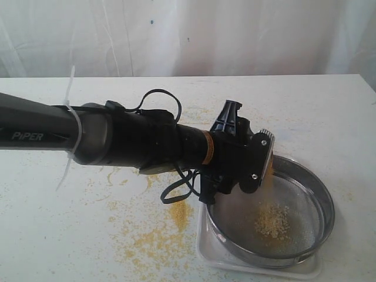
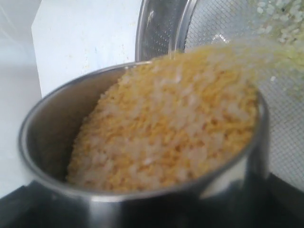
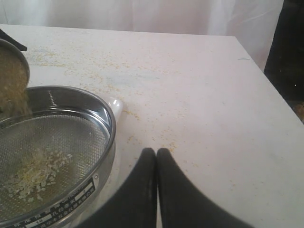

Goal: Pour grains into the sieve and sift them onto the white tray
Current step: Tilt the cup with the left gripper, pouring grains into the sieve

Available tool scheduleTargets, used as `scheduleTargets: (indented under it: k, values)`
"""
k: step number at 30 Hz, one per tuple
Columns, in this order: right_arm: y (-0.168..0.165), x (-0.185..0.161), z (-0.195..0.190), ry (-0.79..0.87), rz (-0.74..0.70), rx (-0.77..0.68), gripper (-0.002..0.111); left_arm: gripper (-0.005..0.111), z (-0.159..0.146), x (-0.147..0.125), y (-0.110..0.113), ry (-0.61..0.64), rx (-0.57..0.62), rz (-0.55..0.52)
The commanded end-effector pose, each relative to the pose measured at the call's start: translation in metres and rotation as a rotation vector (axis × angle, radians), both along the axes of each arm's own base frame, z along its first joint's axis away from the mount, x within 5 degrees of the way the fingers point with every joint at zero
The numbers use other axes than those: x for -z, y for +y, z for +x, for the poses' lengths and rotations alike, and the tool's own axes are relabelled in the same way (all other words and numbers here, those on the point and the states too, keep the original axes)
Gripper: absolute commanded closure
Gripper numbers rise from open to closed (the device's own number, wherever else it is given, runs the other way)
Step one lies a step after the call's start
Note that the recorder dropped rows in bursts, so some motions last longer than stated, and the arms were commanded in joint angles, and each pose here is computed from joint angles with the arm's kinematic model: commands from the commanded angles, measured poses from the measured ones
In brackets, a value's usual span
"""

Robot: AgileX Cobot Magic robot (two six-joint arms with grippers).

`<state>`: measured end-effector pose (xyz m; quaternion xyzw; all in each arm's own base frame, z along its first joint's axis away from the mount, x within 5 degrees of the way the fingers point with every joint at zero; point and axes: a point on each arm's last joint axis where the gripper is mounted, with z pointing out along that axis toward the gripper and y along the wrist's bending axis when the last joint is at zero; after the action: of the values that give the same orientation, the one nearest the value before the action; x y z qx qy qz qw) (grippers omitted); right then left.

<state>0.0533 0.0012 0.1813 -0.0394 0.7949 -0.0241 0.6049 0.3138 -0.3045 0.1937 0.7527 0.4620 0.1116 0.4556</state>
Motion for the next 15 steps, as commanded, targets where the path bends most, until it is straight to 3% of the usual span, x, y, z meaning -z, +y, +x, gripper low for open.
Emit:
scheduleTargets:
  k: [1,9,15]
  values:
    - [0.000,0.000,0.000,-0.008,-0.015,-0.003,0.108,0.107,0.000,-0.010,-0.001,-0.021,0.006,-0.022]
    - [0.000,0.000,0.000,-0.008,-0.015,-0.003,0.108,0.107,0.000,-0.009,0.000,-0.108,0.085,0.085]
    - [0.000,0.000,0.000,-0.008,-0.015,-0.003,0.108,0.107,0.001,-0.001,0.010,-0.152,0.125,0.306]
